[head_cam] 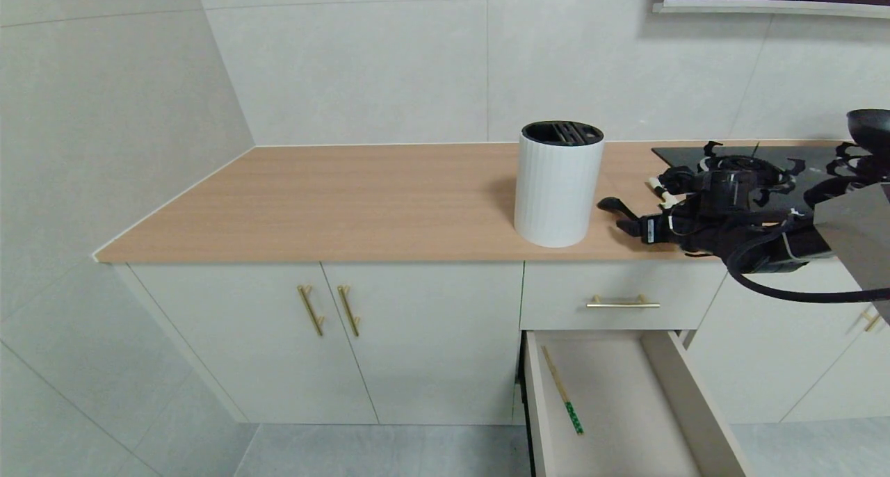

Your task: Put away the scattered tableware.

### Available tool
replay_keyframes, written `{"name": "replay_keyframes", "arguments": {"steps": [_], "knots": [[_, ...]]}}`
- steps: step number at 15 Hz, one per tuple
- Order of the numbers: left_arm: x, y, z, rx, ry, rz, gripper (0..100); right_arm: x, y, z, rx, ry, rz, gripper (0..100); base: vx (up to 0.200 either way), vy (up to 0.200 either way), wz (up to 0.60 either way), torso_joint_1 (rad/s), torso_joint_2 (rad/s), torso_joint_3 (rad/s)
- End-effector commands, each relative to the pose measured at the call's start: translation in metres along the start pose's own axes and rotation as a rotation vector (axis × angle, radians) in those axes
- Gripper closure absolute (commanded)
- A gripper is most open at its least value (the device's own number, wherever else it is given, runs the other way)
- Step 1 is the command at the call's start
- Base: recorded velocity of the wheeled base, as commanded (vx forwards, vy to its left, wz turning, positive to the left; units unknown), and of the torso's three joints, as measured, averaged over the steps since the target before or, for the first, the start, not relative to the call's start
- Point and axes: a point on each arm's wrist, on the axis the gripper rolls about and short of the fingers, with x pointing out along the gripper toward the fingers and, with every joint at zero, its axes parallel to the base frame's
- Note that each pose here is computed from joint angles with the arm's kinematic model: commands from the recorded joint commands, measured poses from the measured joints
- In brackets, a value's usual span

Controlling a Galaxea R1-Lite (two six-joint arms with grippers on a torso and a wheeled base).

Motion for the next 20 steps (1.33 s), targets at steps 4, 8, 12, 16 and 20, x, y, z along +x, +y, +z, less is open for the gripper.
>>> {"name": "replay_keyframes", "arguments": {"steps": [4,8,12,16,20], "knots": [[0.0001,0.0000,-0.0001,0.000,0.001,0.000,0,0.0106,-0.0008,-0.0103,0.008,0.024,-0.008,0,0.000,0.000,0.00,0.000,0.00,0.000],[0.0001,0.0000,-0.0001,0.000,0.001,0.000,0,0.0098,-0.0016,-0.0091,0.010,0.023,-0.010,0,0.000,0.000,0.00,0.000,0.00,0.000],[0.0001,0.0000,-0.0001,0.000,0.001,0.000,0,0.0085,-0.0031,-0.0073,0.014,0.043,-0.011,0,0.000,0.000,0.00,0.000,0.00,0.000],[0.0001,0.0000,-0.0001,0.000,0.001,0.000,0,0.0091,-0.0038,-0.0087,0.015,0.047,-0.012,100,0.000,0.000,0.00,0.000,0.00,0.000],[0.0001,0.0000,-0.0001,0.000,0.001,0.000,0,0.0098,-0.0039,-0.0098,0.016,0.050,-0.012,100,0.000,0.000,0.00,0.000,0.00,0.000]]}}
